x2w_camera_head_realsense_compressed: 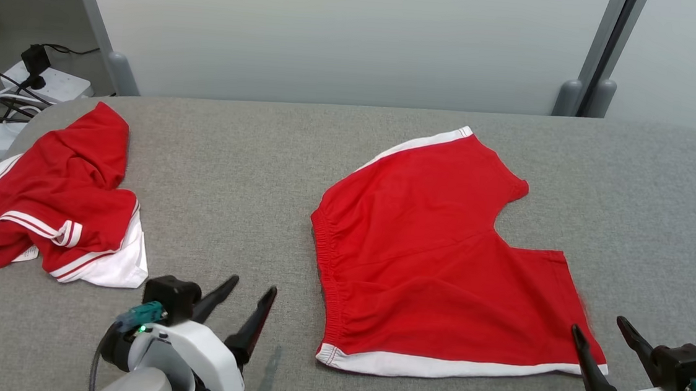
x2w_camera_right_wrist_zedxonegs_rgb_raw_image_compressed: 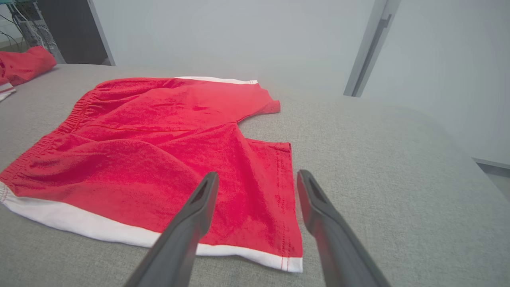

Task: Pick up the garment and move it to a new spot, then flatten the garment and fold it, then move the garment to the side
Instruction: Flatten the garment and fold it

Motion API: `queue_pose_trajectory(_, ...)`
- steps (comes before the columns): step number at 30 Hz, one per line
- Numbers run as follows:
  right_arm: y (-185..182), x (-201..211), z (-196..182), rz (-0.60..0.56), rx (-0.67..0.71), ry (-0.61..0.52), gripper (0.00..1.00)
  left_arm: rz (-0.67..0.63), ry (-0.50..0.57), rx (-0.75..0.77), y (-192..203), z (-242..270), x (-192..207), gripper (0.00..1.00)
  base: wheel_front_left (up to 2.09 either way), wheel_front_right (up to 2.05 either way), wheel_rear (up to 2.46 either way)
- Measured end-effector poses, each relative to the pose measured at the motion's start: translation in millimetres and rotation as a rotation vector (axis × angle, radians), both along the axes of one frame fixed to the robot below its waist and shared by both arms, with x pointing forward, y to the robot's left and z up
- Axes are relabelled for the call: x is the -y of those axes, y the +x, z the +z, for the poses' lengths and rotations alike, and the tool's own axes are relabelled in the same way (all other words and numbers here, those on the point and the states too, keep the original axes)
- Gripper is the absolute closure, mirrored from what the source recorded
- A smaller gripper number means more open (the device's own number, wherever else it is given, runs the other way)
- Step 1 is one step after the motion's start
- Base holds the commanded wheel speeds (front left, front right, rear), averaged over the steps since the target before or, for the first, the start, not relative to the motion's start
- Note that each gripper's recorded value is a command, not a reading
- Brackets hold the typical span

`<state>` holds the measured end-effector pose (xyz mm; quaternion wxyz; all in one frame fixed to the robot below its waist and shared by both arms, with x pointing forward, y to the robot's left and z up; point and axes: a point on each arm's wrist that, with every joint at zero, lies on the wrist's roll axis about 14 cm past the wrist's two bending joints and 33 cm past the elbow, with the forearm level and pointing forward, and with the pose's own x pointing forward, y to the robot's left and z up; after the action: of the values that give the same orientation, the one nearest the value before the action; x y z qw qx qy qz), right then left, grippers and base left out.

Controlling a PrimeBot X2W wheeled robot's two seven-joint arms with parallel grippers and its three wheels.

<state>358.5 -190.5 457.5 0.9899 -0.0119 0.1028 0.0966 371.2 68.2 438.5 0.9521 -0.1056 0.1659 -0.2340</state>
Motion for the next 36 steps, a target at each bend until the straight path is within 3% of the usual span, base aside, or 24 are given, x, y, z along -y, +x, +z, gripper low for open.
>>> queue_pose_trajectory(10, -1, -17, 26, 0.018, 0.157, 0.041, 0.00, 0.307, -0.084, 0.238, -1, 68, -48, 0.00, 0.00, 0.00, 0.00)
queue_pose_trajectory(17, -4, -10, 36, -0.047, 0.210, 0.098, 0.00, 0.574, -0.191, 0.317, -15, 95, -89, 0.00, 0.00, 0.00, 0.00)
queue_pose_trajectory(20, -13, -11, 29, -0.068, 0.195, 0.123, 0.00, 0.579, -0.162, 0.348, -25, 95, -87, 0.00, 0.00, 0.00, 0.00)
queue_pose_trajectory(27, -25, -11, 39, -0.073, 0.234, 0.138, 0.00, 0.468, 0.048, 0.397, -42, 78, -73, 0.00, 0.00, 0.00, 0.00)
queue_pose_trajectory(36, -40, -5, 26, -0.066, 0.194, 0.111, 0.00, 0.407, 0.119, 0.290, -56, 35, -68, 0.00, 0.00, 0.00, 0.00)
